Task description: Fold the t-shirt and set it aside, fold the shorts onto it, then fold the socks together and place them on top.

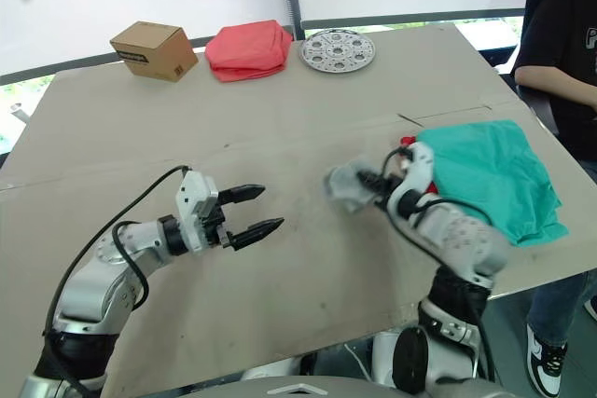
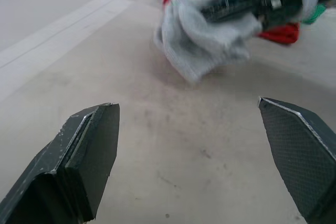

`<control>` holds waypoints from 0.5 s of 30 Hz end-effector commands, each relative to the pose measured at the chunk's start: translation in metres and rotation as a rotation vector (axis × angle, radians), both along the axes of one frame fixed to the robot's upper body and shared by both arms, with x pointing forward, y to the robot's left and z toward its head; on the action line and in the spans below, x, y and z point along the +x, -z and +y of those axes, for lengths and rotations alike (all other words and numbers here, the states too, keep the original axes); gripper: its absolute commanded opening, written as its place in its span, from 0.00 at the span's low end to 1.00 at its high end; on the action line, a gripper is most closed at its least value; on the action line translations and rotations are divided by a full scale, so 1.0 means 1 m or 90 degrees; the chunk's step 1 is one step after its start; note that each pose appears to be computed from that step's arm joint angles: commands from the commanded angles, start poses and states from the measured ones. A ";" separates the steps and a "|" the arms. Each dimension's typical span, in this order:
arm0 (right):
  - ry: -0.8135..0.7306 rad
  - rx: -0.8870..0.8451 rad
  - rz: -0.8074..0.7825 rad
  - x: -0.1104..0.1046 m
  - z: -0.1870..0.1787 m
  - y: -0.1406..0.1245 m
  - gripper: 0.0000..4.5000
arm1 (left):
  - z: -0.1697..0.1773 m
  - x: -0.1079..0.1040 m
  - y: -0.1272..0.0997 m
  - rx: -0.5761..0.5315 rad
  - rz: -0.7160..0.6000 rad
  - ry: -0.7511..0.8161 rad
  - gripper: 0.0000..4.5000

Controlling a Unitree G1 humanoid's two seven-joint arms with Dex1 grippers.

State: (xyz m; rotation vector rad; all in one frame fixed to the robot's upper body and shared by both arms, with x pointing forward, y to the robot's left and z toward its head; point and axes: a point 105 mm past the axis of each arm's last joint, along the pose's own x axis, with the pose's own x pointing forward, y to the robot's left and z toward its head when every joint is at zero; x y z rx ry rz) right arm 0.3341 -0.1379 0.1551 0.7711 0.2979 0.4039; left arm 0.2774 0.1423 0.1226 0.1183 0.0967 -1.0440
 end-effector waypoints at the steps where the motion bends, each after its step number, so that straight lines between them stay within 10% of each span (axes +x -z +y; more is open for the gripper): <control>1: 0.106 0.040 -0.044 -0.007 -0.045 -0.032 0.01 | -0.018 -0.001 -0.010 -0.037 -0.005 0.062 1.00; 5: 0.243 0.053 -0.017 -0.014 -0.107 -0.037 0.01 | -0.048 -0.007 -0.037 -0.100 -0.019 0.141 1.00; 15: 0.432 -0.014 0.221 -0.025 -0.188 0.050 0.11 | -0.078 -0.025 -0.062 -0.127 -0.030 0.218 1.00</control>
